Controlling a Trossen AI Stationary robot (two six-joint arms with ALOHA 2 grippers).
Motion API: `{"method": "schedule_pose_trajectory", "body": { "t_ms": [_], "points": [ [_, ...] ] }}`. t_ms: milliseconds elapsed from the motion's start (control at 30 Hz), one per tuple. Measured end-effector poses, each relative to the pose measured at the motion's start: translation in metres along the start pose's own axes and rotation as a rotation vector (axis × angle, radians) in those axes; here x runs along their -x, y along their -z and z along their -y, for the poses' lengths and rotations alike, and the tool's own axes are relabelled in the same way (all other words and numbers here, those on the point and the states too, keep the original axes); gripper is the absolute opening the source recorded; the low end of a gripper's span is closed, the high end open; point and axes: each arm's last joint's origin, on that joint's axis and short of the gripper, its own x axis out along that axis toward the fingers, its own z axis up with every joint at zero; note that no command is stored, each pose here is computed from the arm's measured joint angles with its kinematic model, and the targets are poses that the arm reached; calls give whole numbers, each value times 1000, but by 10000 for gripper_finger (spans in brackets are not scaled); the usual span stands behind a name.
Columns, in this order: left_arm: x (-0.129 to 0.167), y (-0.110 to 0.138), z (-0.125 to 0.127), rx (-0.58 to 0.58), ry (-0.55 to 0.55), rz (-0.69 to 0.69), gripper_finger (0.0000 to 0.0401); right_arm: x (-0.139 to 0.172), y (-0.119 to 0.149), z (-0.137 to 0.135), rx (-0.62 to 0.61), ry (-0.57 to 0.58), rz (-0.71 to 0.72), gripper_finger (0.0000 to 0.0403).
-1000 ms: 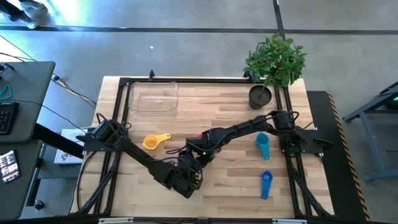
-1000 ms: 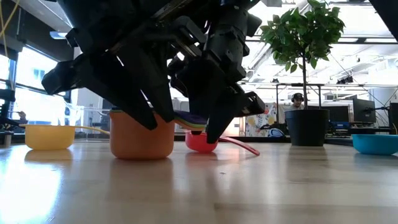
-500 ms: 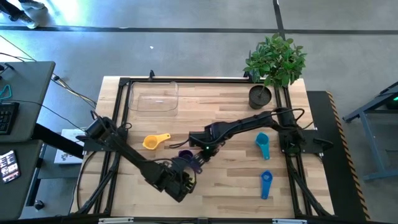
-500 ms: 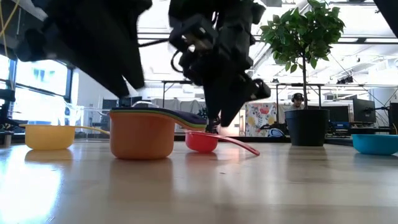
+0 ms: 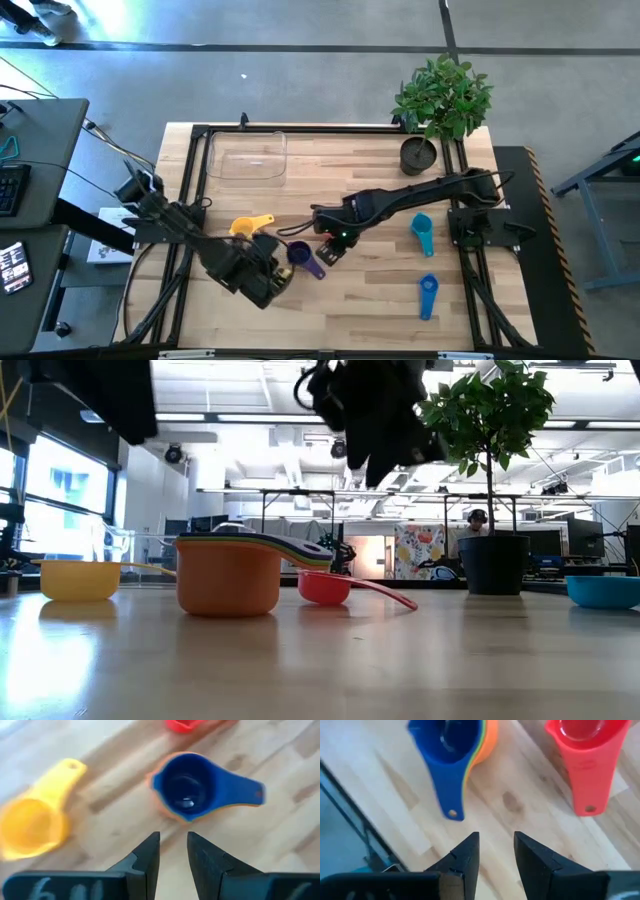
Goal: Nest measuring cups in basket
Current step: Stack the yellow measuring cup on top of the violet measuring cup
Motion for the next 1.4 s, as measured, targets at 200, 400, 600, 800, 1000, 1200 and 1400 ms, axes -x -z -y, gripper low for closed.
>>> {"method": "schedule_pose_trajectory", "body": {
  "t_ms": [200,400,600,800,1000,1200,1400],
  "points": [
    [25,-12,-32,-34,-105,-9,90,23,16,-7,-31,1,46,114],
    [43,-23,-57,-93,-156,-18,90,48,31,-13,-70,-18,118,114],
    [53,-41,-78,-152,-178,-45,90,75,47,-18,-130,-46,223,114],
    [59,-61,-95,-190,-162,-47,90,99,66,-22,-149,-57,340,114],
    [55,-70,-110,-201,-162,-51,90,113,83,-20,-137,-21,384,114],
    [31,-63,-127,-156,-146,-77,90,118,97,-8,-150,97,353,114],
    [15,-55,-136,-165,-129,-150,90,119,99,4,-148,213,306,114]
  ]
}}
